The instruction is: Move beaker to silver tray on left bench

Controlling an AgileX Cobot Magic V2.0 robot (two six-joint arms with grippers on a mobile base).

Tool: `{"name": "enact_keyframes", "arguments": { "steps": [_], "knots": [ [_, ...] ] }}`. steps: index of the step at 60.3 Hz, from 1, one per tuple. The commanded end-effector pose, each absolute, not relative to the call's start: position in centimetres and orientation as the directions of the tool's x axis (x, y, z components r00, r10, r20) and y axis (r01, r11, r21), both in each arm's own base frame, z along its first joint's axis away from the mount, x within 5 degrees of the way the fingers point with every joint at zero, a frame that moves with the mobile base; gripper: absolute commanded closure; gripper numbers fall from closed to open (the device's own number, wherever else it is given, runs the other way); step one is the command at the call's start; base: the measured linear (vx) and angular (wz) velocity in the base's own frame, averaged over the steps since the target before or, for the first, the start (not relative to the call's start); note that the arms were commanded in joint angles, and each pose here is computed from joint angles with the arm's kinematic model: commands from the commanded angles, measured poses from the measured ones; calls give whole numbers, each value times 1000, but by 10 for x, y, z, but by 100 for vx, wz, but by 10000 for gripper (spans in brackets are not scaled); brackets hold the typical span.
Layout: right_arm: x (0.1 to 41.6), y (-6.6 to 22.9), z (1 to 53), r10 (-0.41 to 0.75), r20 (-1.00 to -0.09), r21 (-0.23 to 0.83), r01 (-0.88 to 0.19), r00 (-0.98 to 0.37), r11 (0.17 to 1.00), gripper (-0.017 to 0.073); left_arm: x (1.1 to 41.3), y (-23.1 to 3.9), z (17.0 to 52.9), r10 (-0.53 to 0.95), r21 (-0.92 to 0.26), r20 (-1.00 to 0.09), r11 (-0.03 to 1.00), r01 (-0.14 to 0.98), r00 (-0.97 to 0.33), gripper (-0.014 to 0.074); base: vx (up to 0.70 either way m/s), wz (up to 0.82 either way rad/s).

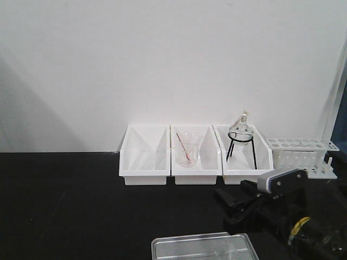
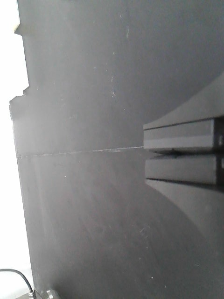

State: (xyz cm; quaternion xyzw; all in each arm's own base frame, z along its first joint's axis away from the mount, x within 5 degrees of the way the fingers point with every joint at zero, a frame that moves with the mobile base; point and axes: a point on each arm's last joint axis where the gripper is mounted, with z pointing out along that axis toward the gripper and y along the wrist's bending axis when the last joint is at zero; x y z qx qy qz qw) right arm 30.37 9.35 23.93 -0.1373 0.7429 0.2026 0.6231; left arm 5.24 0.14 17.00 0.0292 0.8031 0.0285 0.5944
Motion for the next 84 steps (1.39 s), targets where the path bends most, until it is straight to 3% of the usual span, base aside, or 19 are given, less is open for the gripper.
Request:
{"name": "enact_keyframes", "arguments": {
  "steps": [1,7,15,19,34,51,68,77,84],
  "knots": [
    [280,83,292,112,-984,160,-414,-137,896,328,54,1,170,79,77,-970,997,18,-230,592,0,0],
    [244,64,322,108,-974,165,-291,-201,943,577,54,1,170,79,77,-970,997,18,-230,592,0,0],
    [188,29,347,128,-956,143,-40,-264,989,574,54,1,170,79,77,-970,997,18,-230,592,0,0],
    [162,18,355,126,-961,126,17,-247,992,573,54,1,170,79,77,-970,997,18,-230,592,0,0],
    [104,4,349,121,-986,121,4,-116,993,571,54,1,170,79,77,-970,997,18,-230,592,0,0],
    [75,-2,351,165,-986,165,-12,-15,986,571,54,1,170,79,77,-970,997,18,-230,592,0,0],
    [75,-2,352,159,-987,159,-11,-14,987,571,54,1,170,79,77,-970,997,18,-230,592,0,0],
    [77,4,348,303,-950,307,-58,-77,950,571,54,1,170,79,77,-970,997,18,-230,592,0,0],
    [77,10,342,245,-962,259,-111,-124,959,571,54,1,170,79,77,-970,997,18,-230,592,0,0]
  ]
}}
